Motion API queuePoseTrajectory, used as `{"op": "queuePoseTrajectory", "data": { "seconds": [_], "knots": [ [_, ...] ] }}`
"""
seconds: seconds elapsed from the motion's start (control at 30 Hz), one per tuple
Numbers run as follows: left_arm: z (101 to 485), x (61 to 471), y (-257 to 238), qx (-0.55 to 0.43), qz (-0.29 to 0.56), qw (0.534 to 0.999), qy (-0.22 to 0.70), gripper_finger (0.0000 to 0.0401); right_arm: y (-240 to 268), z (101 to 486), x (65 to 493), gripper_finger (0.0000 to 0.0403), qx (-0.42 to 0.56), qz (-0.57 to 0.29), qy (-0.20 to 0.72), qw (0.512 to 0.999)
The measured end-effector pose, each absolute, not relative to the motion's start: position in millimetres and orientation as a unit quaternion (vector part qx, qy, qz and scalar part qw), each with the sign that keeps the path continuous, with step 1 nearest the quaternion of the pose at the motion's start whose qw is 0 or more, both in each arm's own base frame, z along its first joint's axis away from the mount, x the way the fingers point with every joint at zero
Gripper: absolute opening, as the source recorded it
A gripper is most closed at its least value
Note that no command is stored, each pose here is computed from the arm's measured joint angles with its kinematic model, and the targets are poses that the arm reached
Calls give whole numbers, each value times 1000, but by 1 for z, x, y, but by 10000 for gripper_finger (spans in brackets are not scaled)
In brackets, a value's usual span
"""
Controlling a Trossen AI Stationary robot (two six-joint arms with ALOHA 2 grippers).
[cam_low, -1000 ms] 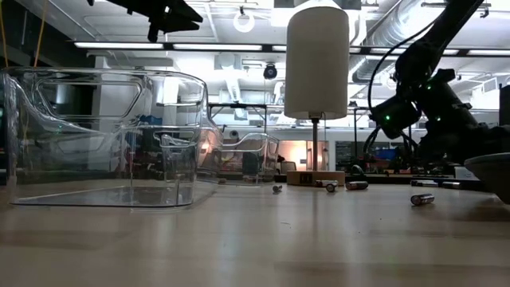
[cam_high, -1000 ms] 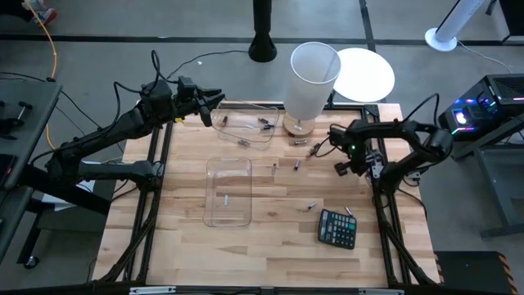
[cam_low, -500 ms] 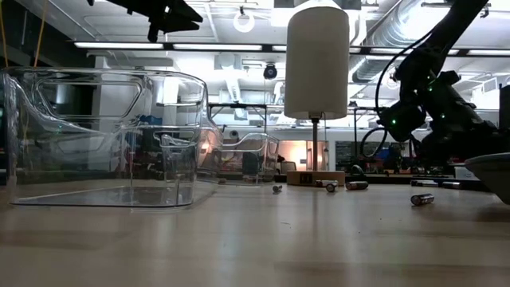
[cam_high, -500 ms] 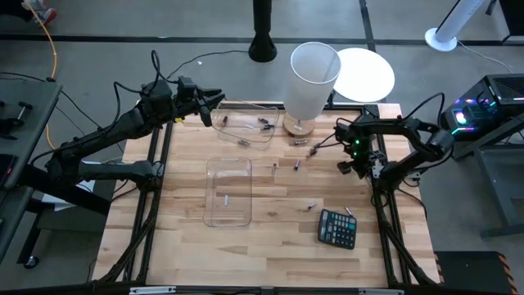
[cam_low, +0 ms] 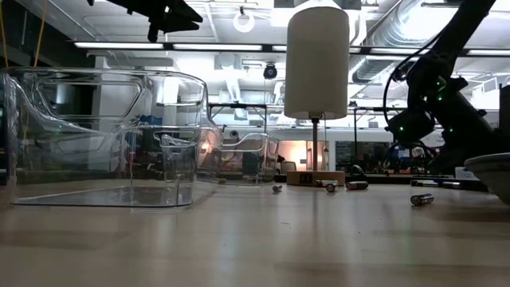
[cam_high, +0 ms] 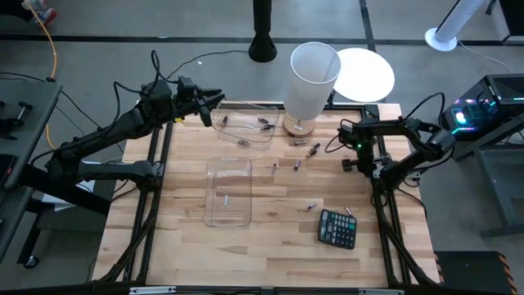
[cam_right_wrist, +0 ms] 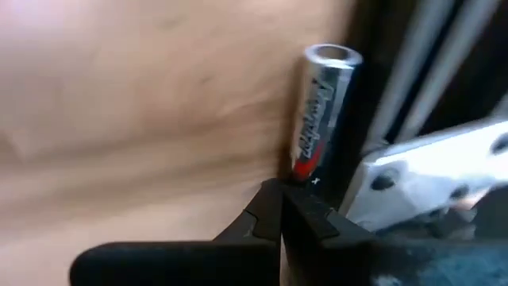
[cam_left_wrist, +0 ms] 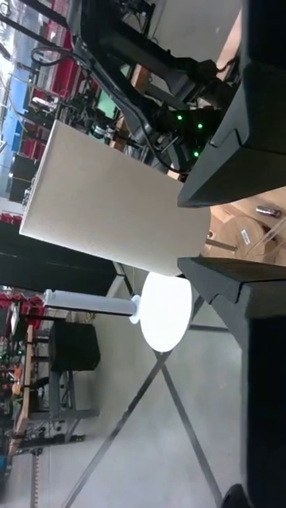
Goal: Sort batteries
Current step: Adjust the batteries
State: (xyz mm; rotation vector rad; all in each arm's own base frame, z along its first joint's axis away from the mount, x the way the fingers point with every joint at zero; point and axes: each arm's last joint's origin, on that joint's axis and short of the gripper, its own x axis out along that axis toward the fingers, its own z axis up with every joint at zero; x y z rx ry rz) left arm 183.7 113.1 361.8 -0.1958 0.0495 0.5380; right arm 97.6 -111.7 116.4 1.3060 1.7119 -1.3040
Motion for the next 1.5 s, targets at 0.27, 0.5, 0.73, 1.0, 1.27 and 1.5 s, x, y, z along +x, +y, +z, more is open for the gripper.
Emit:
{"op": "queuePoseTrajectory", "data": {
  "seconds": [0.27, 0.5, 0.73, 1.0, 1.27, 1.5],
  "knots": [
    [362, 184, 113, -84, 266, 960, 28, 106, -115, 122, 110, 0, 453, -615, 561, 318],
    [362, 183, 113, -83, 266, 960, 28, 106, -130, 141, 138, 0, 387, -648, 478, 449],
    [362, 183, 113, -79, 267, 960, 29, 106, -131, 171, 149, 0, 397, -628, 452, 494],
    [362, 183, 113, -82, 268, 960, 28, 106, -149, 182, 124, 0, 375, -741, 378, 408],
    [362, 183, 113, -87, 268, 959, 27, 106, -164, 165, 117, 0, 367, -734, 432, 375],
    [362, 183, 113, -88, 268, 959, 26, 106, -170, 148, 123, 0, 353, -717, 473, 371]
  ]
}}
